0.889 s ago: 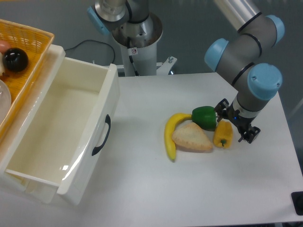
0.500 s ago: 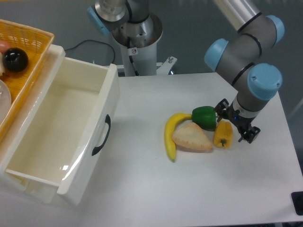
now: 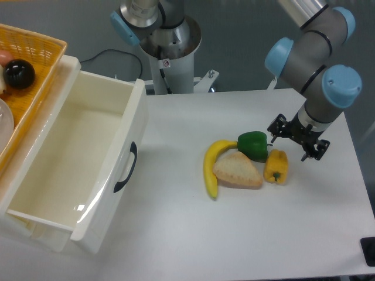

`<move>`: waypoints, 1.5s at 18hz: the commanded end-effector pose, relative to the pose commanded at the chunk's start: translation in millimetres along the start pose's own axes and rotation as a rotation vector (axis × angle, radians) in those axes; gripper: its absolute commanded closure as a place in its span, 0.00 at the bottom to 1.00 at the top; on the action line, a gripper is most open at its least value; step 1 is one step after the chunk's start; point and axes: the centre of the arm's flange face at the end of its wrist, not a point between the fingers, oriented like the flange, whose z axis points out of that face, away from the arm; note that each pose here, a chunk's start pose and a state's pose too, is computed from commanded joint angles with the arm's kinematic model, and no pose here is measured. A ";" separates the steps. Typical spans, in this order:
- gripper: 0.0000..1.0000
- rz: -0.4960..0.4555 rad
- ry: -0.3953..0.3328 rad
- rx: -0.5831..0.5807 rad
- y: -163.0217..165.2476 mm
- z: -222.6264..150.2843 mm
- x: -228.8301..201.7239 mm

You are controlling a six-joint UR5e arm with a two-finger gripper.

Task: Pick up the yellow pepper
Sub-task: 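Open the gripper and move it above the yellow bell pepper, then lower the open gripper around the yellow pepper and close it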

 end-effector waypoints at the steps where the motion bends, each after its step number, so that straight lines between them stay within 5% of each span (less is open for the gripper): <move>1: 0.00 -0.025 0.017 0.000 2.3 8.3 3.3; 15: 0.04 -0.162 0.018 0.082 -13.2 37.4 -7.9; 27: 0.08 -0.157 0.030 0.069 -18.2 55.4 -2.3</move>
